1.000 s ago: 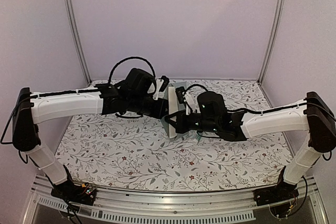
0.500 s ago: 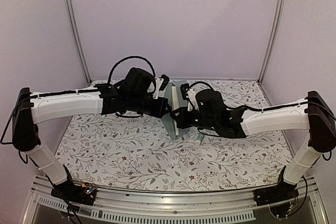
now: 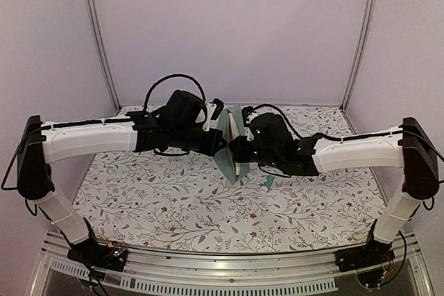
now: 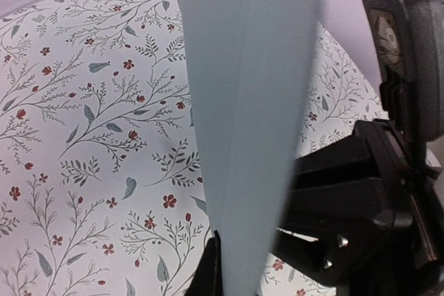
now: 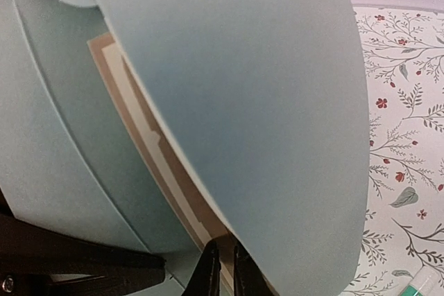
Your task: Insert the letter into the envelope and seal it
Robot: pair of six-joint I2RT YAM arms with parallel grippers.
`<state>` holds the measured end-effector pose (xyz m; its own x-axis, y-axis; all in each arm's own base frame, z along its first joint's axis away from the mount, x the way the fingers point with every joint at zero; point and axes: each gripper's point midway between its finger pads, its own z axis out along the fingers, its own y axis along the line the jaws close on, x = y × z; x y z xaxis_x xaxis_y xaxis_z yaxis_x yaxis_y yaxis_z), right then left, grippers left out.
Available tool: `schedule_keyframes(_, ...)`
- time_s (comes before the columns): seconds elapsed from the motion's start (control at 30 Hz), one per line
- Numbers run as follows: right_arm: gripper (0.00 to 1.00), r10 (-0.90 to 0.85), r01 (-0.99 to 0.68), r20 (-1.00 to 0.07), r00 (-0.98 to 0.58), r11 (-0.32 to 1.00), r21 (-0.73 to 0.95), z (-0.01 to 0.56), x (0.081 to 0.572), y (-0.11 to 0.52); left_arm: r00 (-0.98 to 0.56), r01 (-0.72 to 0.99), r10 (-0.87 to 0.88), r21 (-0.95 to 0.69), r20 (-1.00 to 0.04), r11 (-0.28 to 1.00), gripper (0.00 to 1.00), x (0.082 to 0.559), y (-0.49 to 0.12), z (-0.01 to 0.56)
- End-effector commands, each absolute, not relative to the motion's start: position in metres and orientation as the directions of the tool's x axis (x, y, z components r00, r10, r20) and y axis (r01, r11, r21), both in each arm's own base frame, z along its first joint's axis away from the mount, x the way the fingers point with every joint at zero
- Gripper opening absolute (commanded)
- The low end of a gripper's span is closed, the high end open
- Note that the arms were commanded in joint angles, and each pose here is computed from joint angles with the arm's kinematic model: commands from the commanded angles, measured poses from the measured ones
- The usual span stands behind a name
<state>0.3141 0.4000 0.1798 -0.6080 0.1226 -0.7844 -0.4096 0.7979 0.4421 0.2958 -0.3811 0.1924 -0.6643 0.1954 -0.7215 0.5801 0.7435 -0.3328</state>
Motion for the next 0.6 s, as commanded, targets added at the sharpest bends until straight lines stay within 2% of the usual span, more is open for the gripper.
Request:
schedule_keyframes(0.0,0.10,0.190,-0.301,-0.781,-0.595,0.848,0.436,0.180,0.336,0.384,-0.658,0.601,0.225,-0.321,-0.719,0.732,0.00,0.288,-0.390,0.186)
schedule_keyframes(0.1,0.13,0.159,-0.383,-0.782,-0.603,0.803,0.458,0.190,0.328,0.398,-0.650,0.579,0.218,-0.289,-0.728,0.762,0.00,0.295,-0.383,0.186)
schedule_keyframes(0.17,0.20,0.063,-0.531,-0.803,-0.593,0.718,0.449,0.201,0.310,0.416,-0.645,0.563,0.213,-0.269,-0.734,0.781,0.00,0.304,-0.377,0.186)
schedule_keyframes(0.3,0.47,-0.058,-0.725,-0.832,-0.552,0.526,0.445,0.230,0.267,0.427,-0.640,0.560,0.218,-0.252,-0.737,0.789,0.00,0.317,-0.370,0.185)
schedule_keyframes(0.57,0.86,0.027,-0.657,-0.829,-0.558,0.597,0.461,0.236,0.284,0.329,-0.595,0.663,0.267,-0.276,-0.758,0.696,0.00,0.304,-0.370,0.202)
